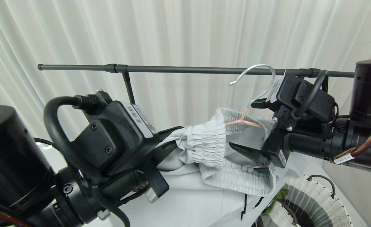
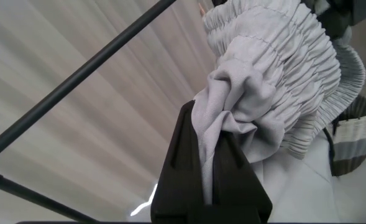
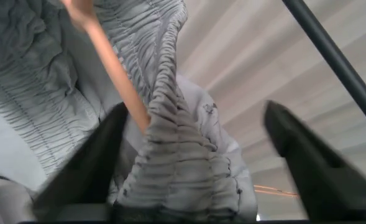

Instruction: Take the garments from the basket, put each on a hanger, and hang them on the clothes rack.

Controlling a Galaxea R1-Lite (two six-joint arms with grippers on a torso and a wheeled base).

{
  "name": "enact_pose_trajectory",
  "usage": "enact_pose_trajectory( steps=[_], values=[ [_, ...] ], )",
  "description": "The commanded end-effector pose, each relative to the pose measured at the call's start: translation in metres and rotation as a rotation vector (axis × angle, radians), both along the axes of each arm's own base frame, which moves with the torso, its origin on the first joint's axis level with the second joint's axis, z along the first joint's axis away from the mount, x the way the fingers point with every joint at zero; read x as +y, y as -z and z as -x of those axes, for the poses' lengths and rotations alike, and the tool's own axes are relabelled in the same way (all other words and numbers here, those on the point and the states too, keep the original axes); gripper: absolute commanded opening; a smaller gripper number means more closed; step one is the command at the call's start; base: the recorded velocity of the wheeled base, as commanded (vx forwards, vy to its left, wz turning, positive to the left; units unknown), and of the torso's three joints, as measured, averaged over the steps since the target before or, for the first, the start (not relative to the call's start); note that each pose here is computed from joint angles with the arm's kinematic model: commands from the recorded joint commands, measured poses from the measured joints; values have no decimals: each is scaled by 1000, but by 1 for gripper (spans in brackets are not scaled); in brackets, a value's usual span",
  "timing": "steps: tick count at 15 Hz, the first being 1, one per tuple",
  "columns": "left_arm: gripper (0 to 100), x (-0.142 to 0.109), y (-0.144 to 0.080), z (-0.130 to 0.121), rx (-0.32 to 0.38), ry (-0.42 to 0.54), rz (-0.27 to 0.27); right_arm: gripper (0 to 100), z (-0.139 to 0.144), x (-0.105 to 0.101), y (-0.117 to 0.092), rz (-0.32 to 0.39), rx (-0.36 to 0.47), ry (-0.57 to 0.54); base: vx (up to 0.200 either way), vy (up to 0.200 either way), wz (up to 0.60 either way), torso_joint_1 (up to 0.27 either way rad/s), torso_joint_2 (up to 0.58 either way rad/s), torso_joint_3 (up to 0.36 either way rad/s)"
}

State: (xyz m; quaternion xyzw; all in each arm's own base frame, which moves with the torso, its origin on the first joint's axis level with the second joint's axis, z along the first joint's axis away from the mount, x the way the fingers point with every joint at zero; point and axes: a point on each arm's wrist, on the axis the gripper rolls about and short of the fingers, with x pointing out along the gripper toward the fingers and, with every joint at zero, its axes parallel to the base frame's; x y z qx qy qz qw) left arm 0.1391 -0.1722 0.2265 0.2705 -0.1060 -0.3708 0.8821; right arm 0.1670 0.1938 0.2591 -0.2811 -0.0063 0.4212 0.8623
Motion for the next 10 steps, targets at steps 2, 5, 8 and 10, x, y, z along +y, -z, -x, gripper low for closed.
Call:
enact_pose_trajectory(
  steps=[2, 5, 8, 10],
  values=[
    [0, 0, 0, -1, 0, -8, 0, 100, -1, 1, 2, 11, 3, 7, 0, 0, 0, 0, 0, 0],
    [0, 4, 11, -3, 24, -111, -30, 100, -8, 4, 5, 13, -27, 115, 0, 0, 0, 0, 0, 0],
    [0, 5, 9, -4, 25, -152, -18, 100, -19, 12, 11, -4, -73, 234, 0, 0, 0, 0, 0, 0],
    [0, 5, 8, -2, 24, -146, -13, 100, -26, 22, 15, -28, -108, 232, 0, 0, 0, 0, 0, 0]
  ],
)
